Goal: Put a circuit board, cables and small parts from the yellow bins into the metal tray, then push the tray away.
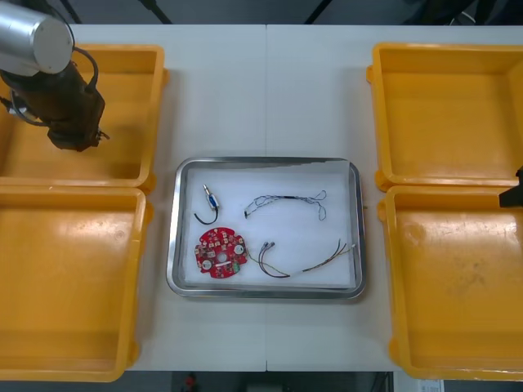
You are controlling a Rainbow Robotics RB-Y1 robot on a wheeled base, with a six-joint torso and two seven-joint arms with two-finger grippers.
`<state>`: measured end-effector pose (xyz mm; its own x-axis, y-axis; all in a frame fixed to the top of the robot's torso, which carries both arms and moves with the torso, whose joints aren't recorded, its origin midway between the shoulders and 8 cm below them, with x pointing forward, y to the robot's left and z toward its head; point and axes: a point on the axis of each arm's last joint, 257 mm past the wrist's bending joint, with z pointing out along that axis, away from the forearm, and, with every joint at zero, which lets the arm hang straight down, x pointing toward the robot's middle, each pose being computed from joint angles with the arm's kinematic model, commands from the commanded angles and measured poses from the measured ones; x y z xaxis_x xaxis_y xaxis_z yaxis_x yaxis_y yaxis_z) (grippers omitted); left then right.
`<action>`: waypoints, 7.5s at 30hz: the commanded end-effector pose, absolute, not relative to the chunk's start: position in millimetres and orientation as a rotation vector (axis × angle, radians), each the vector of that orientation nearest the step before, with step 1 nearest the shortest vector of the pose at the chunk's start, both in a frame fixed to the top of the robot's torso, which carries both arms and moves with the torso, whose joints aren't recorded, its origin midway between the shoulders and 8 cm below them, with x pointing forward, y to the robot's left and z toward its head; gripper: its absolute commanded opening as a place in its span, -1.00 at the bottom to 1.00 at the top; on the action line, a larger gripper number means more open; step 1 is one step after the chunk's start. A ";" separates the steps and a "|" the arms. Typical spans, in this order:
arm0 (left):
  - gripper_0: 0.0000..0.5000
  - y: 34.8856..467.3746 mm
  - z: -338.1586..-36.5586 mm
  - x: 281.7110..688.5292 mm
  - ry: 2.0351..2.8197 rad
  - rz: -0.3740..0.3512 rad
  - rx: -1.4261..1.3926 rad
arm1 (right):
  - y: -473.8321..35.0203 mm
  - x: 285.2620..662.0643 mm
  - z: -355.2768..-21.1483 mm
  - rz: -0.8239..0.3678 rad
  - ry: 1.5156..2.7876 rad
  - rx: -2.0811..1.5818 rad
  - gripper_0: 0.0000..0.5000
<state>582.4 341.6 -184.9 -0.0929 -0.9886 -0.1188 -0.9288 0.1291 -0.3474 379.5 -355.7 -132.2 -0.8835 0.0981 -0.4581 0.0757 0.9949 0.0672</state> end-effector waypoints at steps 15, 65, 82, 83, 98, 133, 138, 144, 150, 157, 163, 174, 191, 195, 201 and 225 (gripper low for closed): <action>-1.00 310.3 -75.0 539.8 2.385 -0.112 -1.332 | -379.2 370.7 -130.0 -0.016 2.645 0.203 1.00; -1.00 60.3 -241.8 486.7 2.508 -0.174 -0.731 | -379.2 370.7 -130.0 -0.016 2.645 0.203 1.00; -1.00 59.7 -262.1 482.7 2.558 -0.177 -0.744 | -379.2 370.7 -130.0 -0.016 2.645 0.203 1.00; -1.00 59.4 -263.2 482.7 2.562 -0.180 -0.746 | -379.2 370.7 -130.0 -0.016 2.645 0.203 1.00; 0.08 61.6 -265.6 484.3 2.564 -0.181 -0.755 | -379.2 370.7 -130.0 -0.016 2.645 0.203 1.00; 0.99 185.1 -112.5 435.2 2.488 0.006 -0.499 | -334.6 355.6 -143.0 0.110 2.760 -0.017 1.00; 1.00 226.1 -98.4 425.6 2.543 0.088 -0.437 | -312.1 354.6 -142.0 0.117 2.760 -0.146 1.00; 1.00 265.9 -86.3 419.3 2.593 0.144 -0.371 | -283.8 356.3 -145.5 0.057 2.746 -0.324 1.00; 1.00 306.1 -79.6 419.3 2.623 0.106 -0.324 | -244.3 353.2 -156.6 0.024 2.723 -0.551 1.00; 1.00 350.0 -84.9 412.1 2.632 0.129 -0.269 | -197.6 349.0 -166.7 0.042 2.678 -0.766 1.00; 1.00 387.5 -98.9 410.8 2.621 0.179 -0.209 | -159.3 345.8 -174.8 0.032 2.623 -0.941 1.00; 1.00 423.3 -127.7 416.6 2.610 0.187 -0.191 | -83.9 342.6 -194.5 -0.051 2.359 -1.406 1.00; 1.00 414.1 -164.0 392.4 2.697 0.087 -0.206 | -9.7 335.5 -254.8 -0.191 1.954 -1.930 1.00; 1.00 409.6 -164.3 391.3 2.701 0.071 -0.200 | -0.7 331.2 -271.2 -0.232 1.913 -1.961 1.00; 1.00 404.2 -165.2 390.5 2.703 0.053 -0.187 | 6.7 327.5 -292.6 -0.252 1.903 -1.986 1.00; 1.00 402.5 -165.0 390.5 2.702 0.051 -0.179 | 12.0 324.4 -321.6 -0.278 1.938 -1.981 1.00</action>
